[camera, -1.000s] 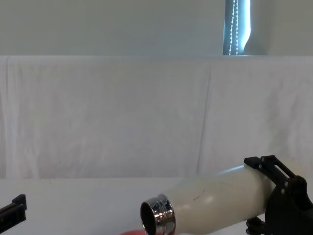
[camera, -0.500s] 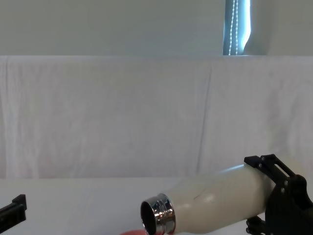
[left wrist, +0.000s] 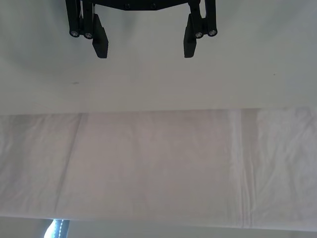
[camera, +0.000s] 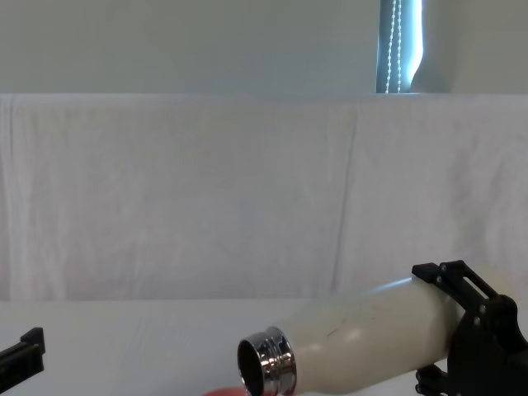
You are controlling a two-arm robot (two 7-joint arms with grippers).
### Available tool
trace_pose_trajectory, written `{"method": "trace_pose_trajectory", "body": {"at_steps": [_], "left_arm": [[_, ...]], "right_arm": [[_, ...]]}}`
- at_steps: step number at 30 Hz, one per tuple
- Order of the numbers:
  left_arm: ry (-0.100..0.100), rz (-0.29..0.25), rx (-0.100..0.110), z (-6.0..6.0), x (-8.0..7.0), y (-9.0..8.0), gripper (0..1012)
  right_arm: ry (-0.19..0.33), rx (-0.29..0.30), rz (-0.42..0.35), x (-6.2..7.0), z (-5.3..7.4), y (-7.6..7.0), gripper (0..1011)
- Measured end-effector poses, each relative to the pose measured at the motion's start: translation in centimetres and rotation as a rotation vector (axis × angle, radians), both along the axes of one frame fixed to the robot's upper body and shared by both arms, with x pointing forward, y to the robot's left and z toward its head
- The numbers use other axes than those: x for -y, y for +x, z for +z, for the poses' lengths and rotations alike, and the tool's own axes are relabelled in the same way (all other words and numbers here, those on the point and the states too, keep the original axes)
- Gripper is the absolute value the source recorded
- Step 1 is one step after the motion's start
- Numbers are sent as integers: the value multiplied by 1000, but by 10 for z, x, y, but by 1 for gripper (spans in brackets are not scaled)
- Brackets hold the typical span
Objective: Grasp the thermos with one hand and pour water into the cup lid.
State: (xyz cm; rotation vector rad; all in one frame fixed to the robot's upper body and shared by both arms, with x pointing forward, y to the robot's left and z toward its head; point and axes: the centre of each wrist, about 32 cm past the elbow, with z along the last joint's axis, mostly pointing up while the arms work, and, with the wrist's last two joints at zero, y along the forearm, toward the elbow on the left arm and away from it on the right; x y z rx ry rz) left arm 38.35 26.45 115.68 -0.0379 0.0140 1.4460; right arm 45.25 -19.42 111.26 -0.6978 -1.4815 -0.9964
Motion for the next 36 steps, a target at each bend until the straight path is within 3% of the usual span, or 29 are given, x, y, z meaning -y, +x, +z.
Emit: {"method": "trace_pose_trajectory", "body": {"at_steps": [36], "left_arm": [[0,0,0,0,0,0,1001]], "right_arm": [[-6,2,-1,0,0,0,960]]}}
